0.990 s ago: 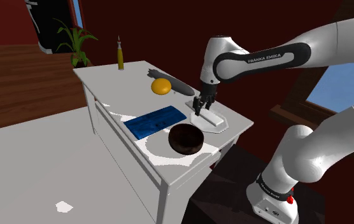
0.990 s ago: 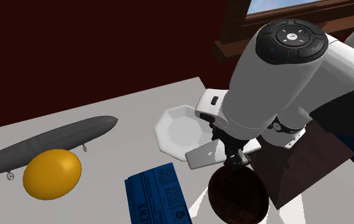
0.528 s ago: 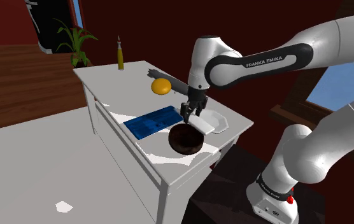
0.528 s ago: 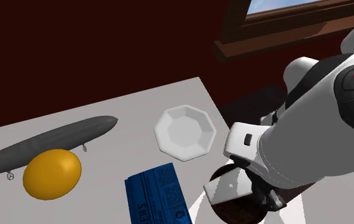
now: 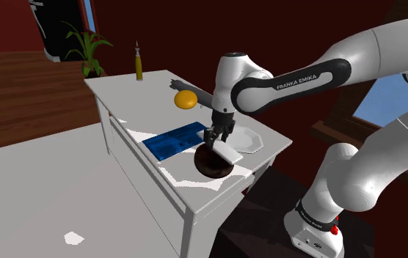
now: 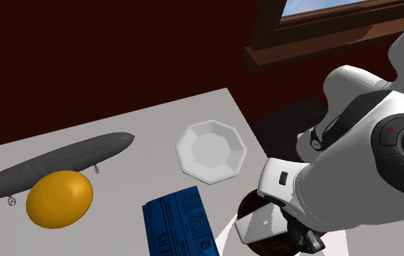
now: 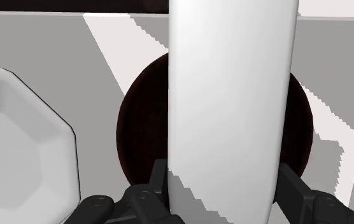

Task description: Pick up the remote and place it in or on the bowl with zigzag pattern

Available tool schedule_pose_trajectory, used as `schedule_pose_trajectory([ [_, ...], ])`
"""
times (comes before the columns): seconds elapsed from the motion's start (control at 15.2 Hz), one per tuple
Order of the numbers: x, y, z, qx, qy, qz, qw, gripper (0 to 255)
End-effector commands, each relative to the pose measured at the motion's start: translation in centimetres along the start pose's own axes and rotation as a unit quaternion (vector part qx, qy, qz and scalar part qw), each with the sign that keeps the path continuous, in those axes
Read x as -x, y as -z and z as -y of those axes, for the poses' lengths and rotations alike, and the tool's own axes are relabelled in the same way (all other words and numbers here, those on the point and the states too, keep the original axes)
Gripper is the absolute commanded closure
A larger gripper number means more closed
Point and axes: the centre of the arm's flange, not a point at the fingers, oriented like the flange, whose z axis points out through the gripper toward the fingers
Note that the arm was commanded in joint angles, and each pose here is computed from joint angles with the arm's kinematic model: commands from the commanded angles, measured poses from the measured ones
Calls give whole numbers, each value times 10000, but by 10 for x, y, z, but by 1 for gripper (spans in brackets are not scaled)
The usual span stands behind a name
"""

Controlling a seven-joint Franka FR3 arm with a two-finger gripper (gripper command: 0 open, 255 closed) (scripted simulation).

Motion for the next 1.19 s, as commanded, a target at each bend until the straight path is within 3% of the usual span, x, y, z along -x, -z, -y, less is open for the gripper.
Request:
schedule_pose_trajectory([
  [0.0,1,-11,0,-2,0,-3,10000,255],
  [0.33,1,-41,0,-2,0,-3,10000,255],
  [0.86,1,-41,0,-2,0,-3,10000,255],
  [0.92,1,-41,0,-2,0,-3,10000,0],
  [1.12,1,-41,0,-2,0,-3,10000,0],
])
